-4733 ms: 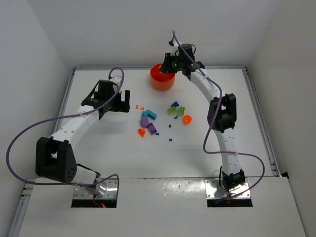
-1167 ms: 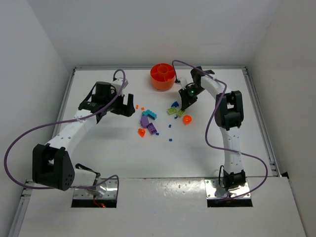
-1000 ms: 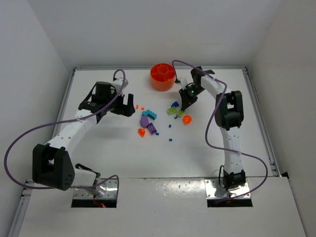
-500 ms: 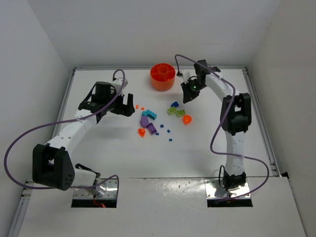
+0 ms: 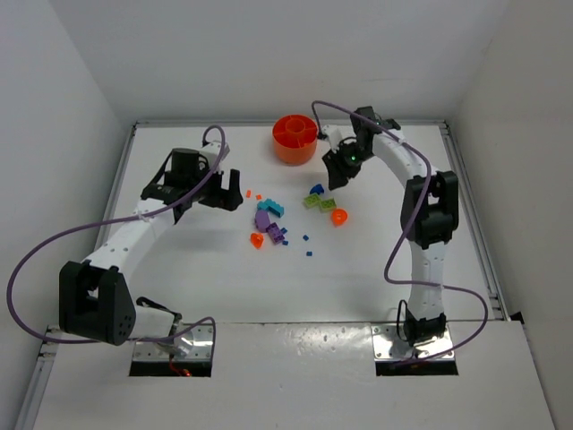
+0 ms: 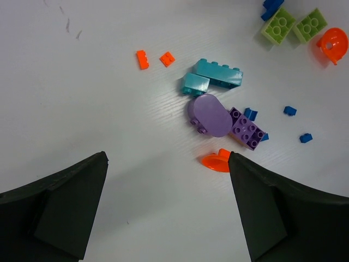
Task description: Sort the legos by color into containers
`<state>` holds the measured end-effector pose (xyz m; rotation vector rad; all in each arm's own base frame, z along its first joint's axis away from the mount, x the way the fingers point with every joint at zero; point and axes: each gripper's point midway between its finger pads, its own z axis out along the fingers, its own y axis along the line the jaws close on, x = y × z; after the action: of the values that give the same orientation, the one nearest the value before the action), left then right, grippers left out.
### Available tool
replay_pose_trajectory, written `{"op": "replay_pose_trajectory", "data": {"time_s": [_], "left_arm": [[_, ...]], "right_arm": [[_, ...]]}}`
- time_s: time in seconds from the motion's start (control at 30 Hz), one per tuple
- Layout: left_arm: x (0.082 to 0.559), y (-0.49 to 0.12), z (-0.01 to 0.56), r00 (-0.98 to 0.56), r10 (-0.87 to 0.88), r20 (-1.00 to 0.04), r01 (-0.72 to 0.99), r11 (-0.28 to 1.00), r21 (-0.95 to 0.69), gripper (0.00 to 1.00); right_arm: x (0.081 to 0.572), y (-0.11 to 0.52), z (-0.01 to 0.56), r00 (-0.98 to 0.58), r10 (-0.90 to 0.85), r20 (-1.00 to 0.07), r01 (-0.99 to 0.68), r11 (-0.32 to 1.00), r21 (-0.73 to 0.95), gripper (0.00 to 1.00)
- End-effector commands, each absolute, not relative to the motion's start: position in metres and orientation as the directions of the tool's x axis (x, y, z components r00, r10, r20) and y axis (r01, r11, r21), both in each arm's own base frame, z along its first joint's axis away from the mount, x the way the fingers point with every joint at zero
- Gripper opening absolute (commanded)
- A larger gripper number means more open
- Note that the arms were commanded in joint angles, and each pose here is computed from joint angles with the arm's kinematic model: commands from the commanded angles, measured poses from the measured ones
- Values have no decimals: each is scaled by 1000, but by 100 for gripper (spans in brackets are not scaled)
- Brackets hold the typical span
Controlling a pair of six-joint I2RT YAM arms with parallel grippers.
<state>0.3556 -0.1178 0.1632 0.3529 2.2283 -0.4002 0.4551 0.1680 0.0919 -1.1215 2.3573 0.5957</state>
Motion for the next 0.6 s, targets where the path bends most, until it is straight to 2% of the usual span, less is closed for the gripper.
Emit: {"op": "replay_pose_trajectory", "data": {"time_s": [0.0,0.1,0.27,0.43,0.57], "left_arm": [[358,-120,176,-586,100,-804,400,899,-180,99],[358,-120,176,-586,100,-804,400,899,-180,99],[358,-120,176,-586,100,-804,400,899,-180,99],[356,-120,172,-594,101,-798,398,899,-182,99],[356,-120,172,-594,101,-798,398,899,-182,99]], "right_arm": [[429,159,77,-452,-685,-572,-881,443,166,49],[421,158,68,-418,-716,-559,-904,389,177,51],[417,159,46,-410,-715,-566,-908,378,179,51],[421,157,31,-486,-687,-540,-868,452,206,55],[417,160,23,-500,-683,-532,-863,446,239,57]]}}
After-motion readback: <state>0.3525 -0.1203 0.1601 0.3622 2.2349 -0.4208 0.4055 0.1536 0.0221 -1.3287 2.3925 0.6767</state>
